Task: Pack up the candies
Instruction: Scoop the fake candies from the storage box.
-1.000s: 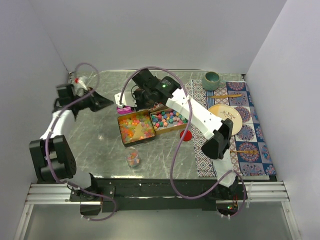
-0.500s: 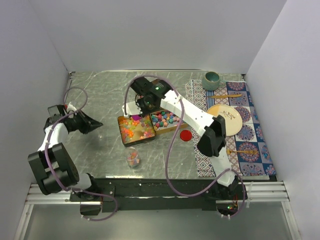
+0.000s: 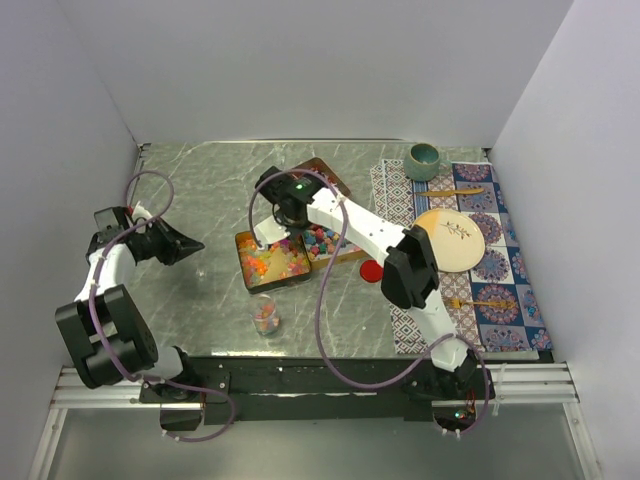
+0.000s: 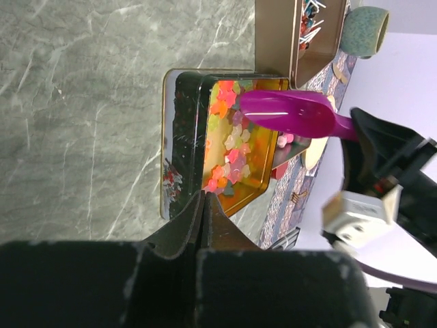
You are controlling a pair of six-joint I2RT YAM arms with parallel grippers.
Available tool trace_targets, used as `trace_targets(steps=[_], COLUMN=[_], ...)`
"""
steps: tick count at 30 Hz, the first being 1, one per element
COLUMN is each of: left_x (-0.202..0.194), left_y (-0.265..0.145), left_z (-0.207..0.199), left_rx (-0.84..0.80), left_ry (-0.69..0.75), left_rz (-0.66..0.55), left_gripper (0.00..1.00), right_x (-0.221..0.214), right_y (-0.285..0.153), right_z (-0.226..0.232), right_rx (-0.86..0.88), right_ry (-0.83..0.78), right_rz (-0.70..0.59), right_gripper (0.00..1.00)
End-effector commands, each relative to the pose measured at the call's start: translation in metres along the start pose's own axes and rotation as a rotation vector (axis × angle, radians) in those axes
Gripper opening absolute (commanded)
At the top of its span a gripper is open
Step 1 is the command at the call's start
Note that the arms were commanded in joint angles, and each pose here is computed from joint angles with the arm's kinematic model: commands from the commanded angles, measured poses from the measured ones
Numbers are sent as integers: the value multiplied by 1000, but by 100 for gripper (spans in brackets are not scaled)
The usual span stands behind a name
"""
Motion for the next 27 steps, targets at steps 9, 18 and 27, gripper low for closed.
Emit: trace_targets(steps=[9,18,27], left_x=[-24,-26,-30], left_y=[25,33,31], left_z=[22,16,18], left_rx=[23,15,17], left_ry=[-33,-12,-6], left_rz=[70,90,83], left_gripper=[1,1,1], right_x=[27,48,79], right_y=[14,5,11], right_z=[-9,4,4], right_rx=[-26,-20,-22], right_ry=[-143,-214,-229], right_rz=[-15,-58,-119], right_gripper=[0,0,0])
Point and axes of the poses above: each gripper's point midway between its finger pads, its own y axis out along the fingers, its own z axis along the line the jaws close on, x = y × z, the point moved 1 cm from there along -y, back along the fingers, and after that the axes turned 5 degrees about -y, right-handed, at the moved point
